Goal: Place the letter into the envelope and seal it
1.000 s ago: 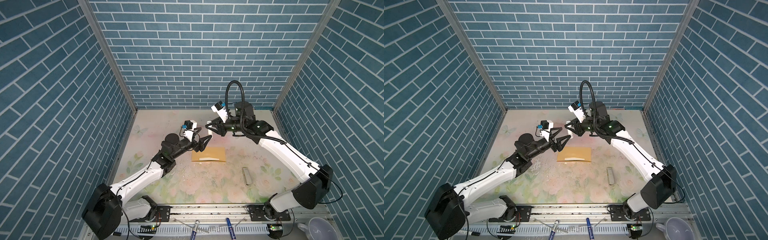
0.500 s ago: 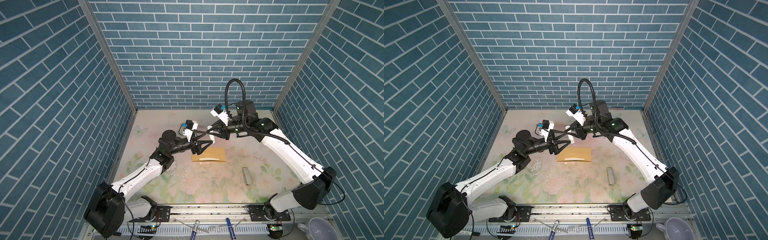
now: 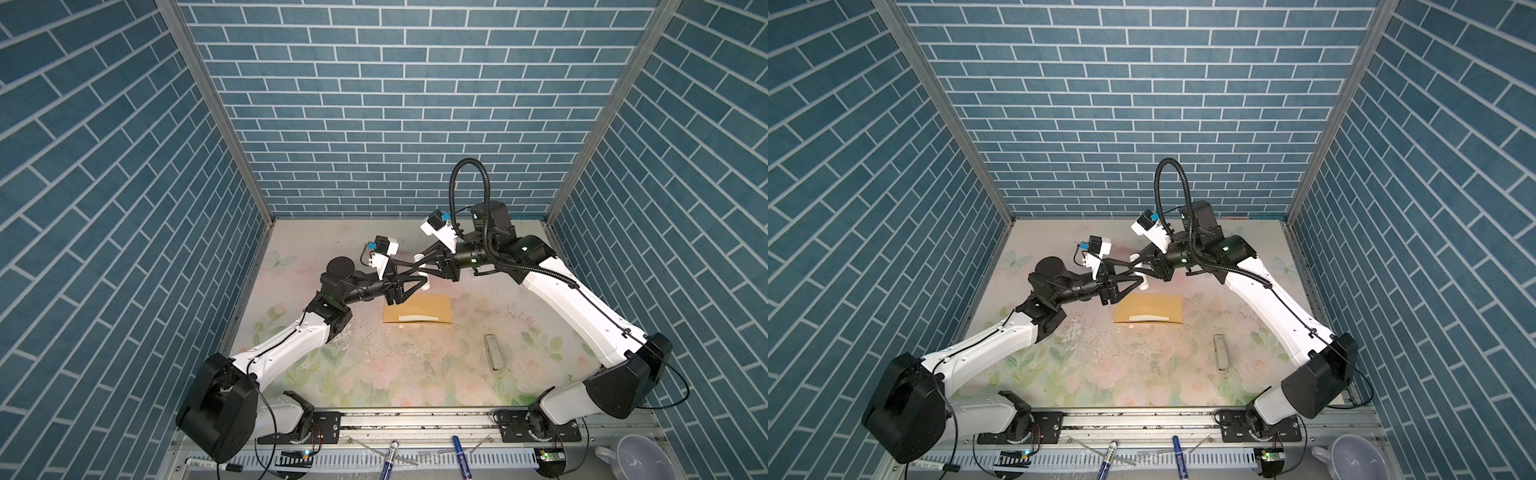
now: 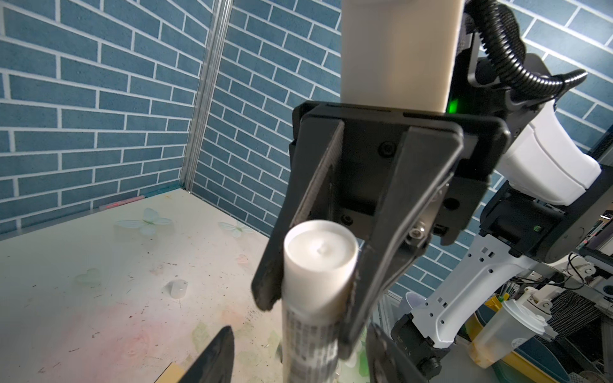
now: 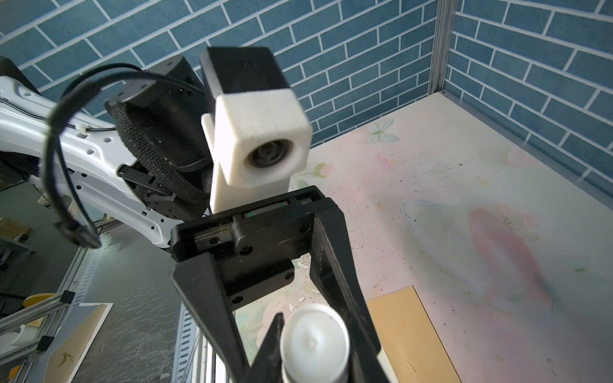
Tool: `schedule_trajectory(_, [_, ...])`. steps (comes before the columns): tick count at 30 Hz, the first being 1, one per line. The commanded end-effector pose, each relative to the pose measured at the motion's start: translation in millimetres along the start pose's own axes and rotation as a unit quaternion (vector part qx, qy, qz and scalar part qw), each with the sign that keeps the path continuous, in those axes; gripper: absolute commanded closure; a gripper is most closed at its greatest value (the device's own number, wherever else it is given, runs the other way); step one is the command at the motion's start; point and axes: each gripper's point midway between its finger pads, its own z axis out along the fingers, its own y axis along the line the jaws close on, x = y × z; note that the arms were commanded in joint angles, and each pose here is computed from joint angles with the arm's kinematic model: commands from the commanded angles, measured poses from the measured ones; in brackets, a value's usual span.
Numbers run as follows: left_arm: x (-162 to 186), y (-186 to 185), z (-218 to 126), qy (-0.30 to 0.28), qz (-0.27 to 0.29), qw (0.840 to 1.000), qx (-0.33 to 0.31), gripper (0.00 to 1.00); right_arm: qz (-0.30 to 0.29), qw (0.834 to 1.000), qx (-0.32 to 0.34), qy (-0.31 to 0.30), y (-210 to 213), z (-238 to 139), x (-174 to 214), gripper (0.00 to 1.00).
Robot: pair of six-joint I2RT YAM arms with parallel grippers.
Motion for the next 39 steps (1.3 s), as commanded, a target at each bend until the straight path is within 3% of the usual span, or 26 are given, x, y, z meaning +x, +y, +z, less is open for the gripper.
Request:
schedule_trajectory(1, [-17, -7, 2, -0.021, 0.012, 0.999, 0.020, 0.41, -0.044, 0.999, -0.013, -0.015, 8, -3, -15, 1.00])
schedule_trajectory(10, [-18, -6, 6, -0.026, -0.004, 0.999, 0.031, 0.54, -0.051, 0.999, -0.005, -0.018, 6, 0, -17, 1.00])
schedule_trajectory(20, [-21, -3, 10, -0.030, -0.019, 0.999, 0.031, 0.86, -0.059, 0.998, 0.021, -0.018, -3, 4, -15, 1.00])
schedule_trajectory(22, [-22, 0, 10, -0.033, -0.021, 0.999, 0.026, 0.94, -0.061, 0.998, 0.026, -0.017, -4, 5, -15, 0.95])
schedule_trajectory(24, [-21, 4, 10, -0.035, -0.027, 0.999, 0.015, 1.00, -0.064, 0.997, 0.040, -0.019, -8, 3, -16, 0.82])
schedule_trajectory(27, [-23, 12, 8, -0.047, -0.030, 0.998, -0.009, 1.00, -0.080, 0.993, 0.081, -0.032, -14, -6, -22, 0.57])
schedule_trajectory(30, [-25, 23, 4, -0.063, -0.038, 0.996, -0.046, 1.00, -0.102, 0.983, 0.139, -0.057, -19, -24, -26, 0.42])
schedule_trajectory(34, [-34, 43, -7, -0.094, -0.061, 0.987, -0.118, 1.00, -0.118, 0.969, 0.196, -0.097, -22, -43, -23, 0.34])
schedule_trajectory(39, [-47, 64, -24, -0.143, -0.111, 0.964, -0.197, 1.00, -0.128, 0.955, 0.223, -0.148, -30, -43, -8, 0.27])
